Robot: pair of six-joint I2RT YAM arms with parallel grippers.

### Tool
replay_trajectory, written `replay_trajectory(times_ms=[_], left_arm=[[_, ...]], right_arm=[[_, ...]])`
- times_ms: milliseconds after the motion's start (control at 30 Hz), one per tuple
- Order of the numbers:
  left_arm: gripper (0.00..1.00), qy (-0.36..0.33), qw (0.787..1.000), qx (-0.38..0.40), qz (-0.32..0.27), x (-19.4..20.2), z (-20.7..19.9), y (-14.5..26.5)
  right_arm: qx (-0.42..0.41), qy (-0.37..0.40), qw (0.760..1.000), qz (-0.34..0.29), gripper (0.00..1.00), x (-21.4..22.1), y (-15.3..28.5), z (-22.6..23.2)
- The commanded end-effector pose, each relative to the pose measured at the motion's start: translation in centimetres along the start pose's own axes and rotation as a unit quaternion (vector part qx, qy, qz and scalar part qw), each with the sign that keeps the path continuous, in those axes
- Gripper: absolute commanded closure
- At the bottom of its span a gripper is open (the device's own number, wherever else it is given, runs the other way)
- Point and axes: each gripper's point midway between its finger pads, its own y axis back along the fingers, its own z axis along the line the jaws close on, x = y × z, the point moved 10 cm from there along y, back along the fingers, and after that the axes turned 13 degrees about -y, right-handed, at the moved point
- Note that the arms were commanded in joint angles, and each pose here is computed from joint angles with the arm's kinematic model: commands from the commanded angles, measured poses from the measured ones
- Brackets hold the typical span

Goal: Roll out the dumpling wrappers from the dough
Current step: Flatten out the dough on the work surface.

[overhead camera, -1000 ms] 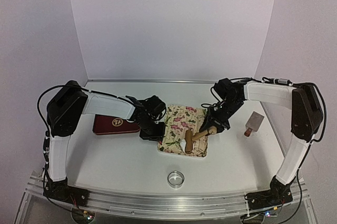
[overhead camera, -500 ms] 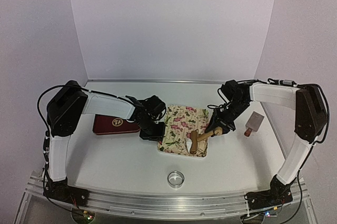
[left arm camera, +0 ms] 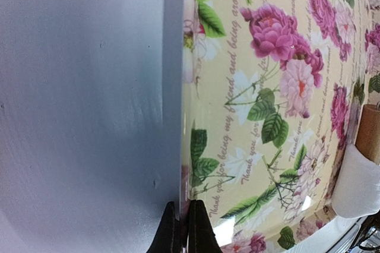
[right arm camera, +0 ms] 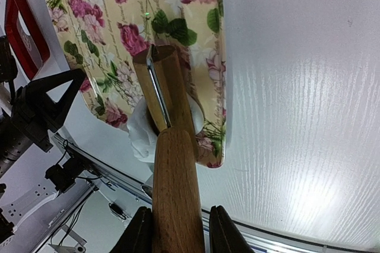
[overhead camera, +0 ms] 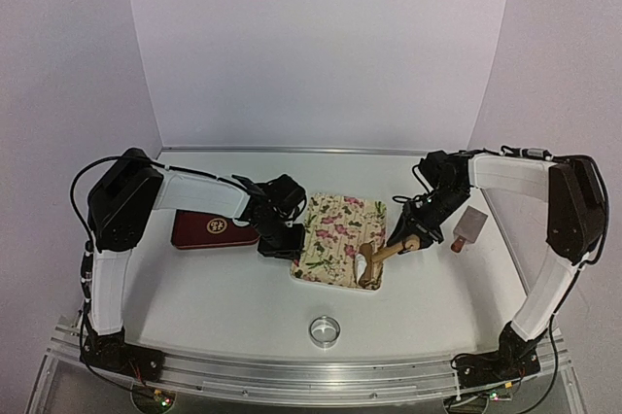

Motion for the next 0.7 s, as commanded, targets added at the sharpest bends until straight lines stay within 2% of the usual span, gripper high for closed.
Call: replay_trajectory(times_ms=[0,433,667], left_arm=[[1.00,0.042,0.991,-0.129,0.014,-0.4,5.2,-0.2],[1.00,0.040,0.993,-0.114,0.007,-1.0,4.9,-0.4],[1.00,0.024,0.996,-0.083,-0.018,-1.8,4.0,0.2]], right_arm=[[0.336,-0.089,0.936,-0.046,1.00,-0.7,-1.5,-9.8],[0.310,-0.080,0.946,-0.049,1.00,-1.9,-0.7,-8.3],[0.222,-0.053,0.971,-0.071,1.00,-2.2,2.3,-3.8]])
